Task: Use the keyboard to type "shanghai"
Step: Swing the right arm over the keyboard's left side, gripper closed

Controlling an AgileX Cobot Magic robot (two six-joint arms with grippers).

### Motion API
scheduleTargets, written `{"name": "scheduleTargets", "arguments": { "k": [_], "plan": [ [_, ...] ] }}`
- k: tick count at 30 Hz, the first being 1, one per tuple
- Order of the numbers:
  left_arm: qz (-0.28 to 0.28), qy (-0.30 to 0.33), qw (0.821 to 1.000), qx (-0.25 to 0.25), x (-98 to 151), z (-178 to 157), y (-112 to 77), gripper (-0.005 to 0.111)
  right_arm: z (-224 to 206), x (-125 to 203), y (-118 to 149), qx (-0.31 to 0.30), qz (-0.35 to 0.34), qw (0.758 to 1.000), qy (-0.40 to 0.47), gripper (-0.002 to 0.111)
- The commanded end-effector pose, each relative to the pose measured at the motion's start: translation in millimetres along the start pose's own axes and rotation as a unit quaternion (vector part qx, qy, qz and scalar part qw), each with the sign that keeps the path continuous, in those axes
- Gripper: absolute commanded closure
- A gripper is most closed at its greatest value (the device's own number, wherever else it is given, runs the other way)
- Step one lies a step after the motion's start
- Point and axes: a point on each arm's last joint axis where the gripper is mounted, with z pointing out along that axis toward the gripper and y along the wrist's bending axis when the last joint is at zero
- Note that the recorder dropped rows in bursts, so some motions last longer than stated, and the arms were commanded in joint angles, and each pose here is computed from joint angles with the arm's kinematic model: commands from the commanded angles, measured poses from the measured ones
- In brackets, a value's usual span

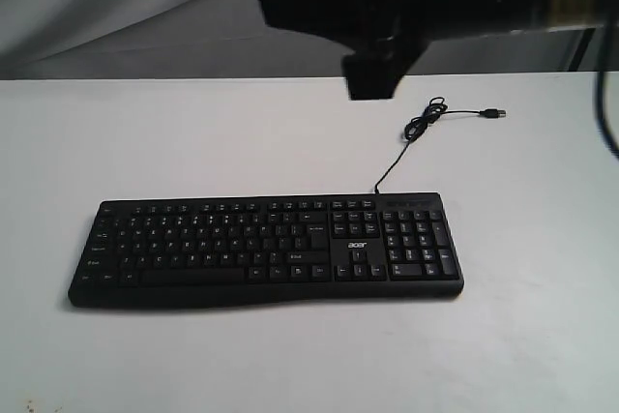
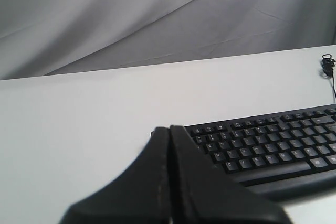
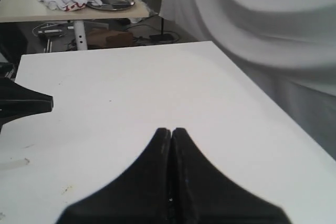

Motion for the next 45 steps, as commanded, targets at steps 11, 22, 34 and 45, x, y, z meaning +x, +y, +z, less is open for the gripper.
{"name": "scheduleTargets", "arguments": {
  "k": [11, 22, 34, 45],
  "plan": [
    [-0.001, -0.002, 1.0, 0.002, 0.8, 0.1, -0.2, 0.107, 72.0, 28.6, -33.8, 0.191, -0.142, 0.967, 0.095, 0.108],
    [-0.001, -0.002, 1.0, 0.002, 0.8, 0.1, -0.2, 0.107, 76.0, -12.5, -27.6, 0.149, -0.052, 0.987, 0.013, 0.108],
    [-0.001, -0.002, 1.0, 0.002, 0.8, 0.1, -0.2, 0.107, 19.5, -68.3, -47.7, 0.245, -0.057, 0.942, 0.221, 0.108],
    [-0.001, -0.002, 1.0, 0.002, 0.8, 0.1, -0.2, 0.107, 94.2, 19.3, -48.7, -0.017, -0.04, 0.94, 0.337, 0.108]
  ]
}}
